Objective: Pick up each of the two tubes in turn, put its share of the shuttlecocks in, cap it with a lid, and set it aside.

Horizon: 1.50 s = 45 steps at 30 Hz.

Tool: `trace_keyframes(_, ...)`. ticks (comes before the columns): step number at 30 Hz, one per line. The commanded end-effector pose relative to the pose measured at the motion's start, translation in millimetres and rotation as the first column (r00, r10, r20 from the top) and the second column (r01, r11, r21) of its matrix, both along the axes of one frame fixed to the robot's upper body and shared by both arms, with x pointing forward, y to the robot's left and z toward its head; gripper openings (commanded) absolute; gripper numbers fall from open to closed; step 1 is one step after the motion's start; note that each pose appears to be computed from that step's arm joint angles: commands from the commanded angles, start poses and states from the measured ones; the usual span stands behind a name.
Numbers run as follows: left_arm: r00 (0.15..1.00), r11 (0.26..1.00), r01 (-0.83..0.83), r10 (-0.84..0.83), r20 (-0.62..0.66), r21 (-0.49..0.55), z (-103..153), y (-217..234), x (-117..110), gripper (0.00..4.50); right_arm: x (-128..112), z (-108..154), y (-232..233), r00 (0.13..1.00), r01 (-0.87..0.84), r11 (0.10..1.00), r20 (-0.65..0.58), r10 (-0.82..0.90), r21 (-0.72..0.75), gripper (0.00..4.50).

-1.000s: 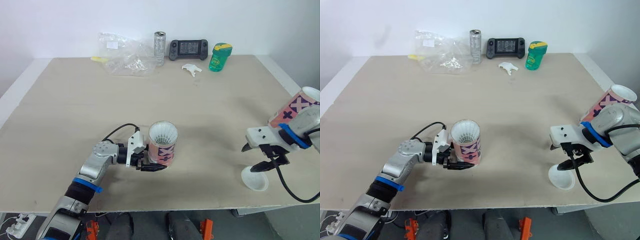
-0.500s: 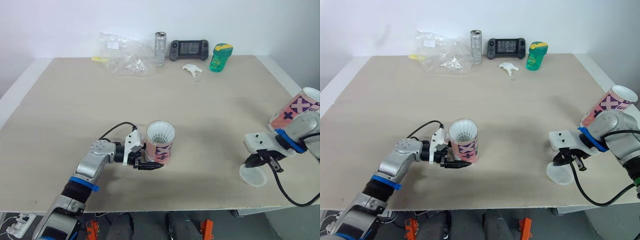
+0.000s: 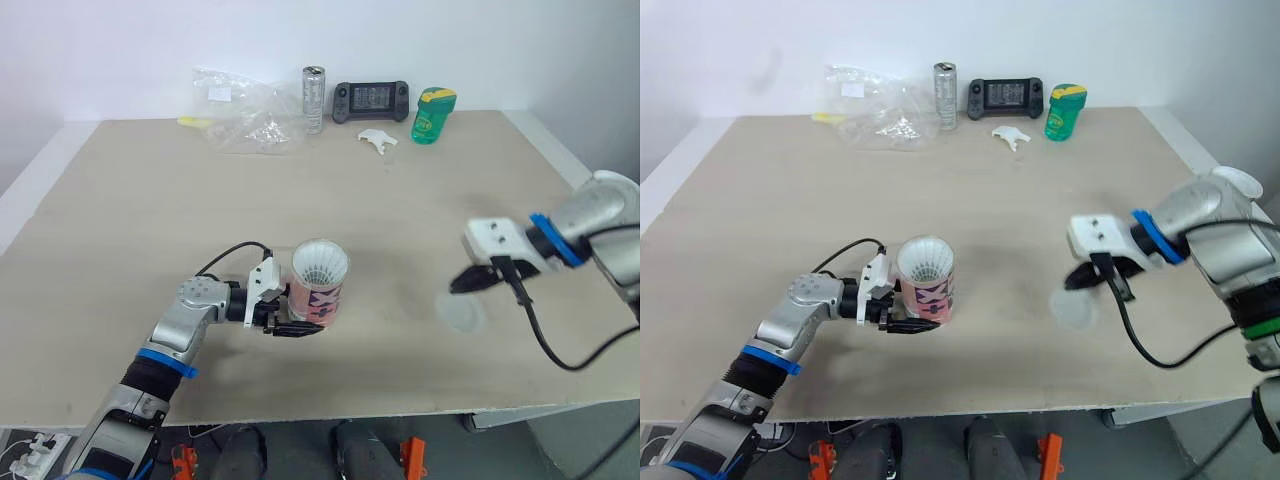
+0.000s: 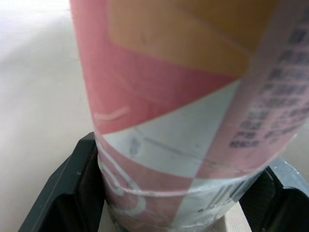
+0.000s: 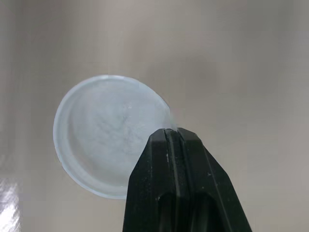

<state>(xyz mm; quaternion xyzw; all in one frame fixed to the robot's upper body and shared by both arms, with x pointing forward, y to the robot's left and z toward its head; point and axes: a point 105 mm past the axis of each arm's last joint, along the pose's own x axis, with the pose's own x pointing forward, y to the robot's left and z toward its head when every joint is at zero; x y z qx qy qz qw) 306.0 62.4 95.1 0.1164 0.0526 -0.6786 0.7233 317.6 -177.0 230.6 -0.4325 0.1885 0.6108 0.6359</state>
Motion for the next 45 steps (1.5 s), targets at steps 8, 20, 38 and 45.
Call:
trace_keyframes(8,0.997,0.994,0.016,-0.008,-0.075,0.110,-24.9,8.0,-0.4,3.21,-3.5,82.9,115.8,0.934,-0.325,0.939,0.196,0.300,0.110,0.06)
trace_keyframes(20,0.990,0.993,0.025,-0.009,-0.141,0.118,-23.1,12.6,-4.3,3.21,-10.6,73.0,133.2,0.884,-0.421,0.907,0.209,0.417,-0.028,0.06)
trace_keyframes(38,0.990,0.992,0.008,0.010,-0.142,0.123,-24.4,15.1,0.0,3.21,-28.2,72.1,145.7,0.854,-0.493,0.870,0.179,0.488,-0.018,0.06)
trace_keyframes(45,0.989,0.992,0.003,0.016,-0.149,0.125,-26.2,17.0,-1.6,3.21,-22.5,66.0,148.4,0.856,-0.488,0.872,0.180,0.484,-0.023,0.06)
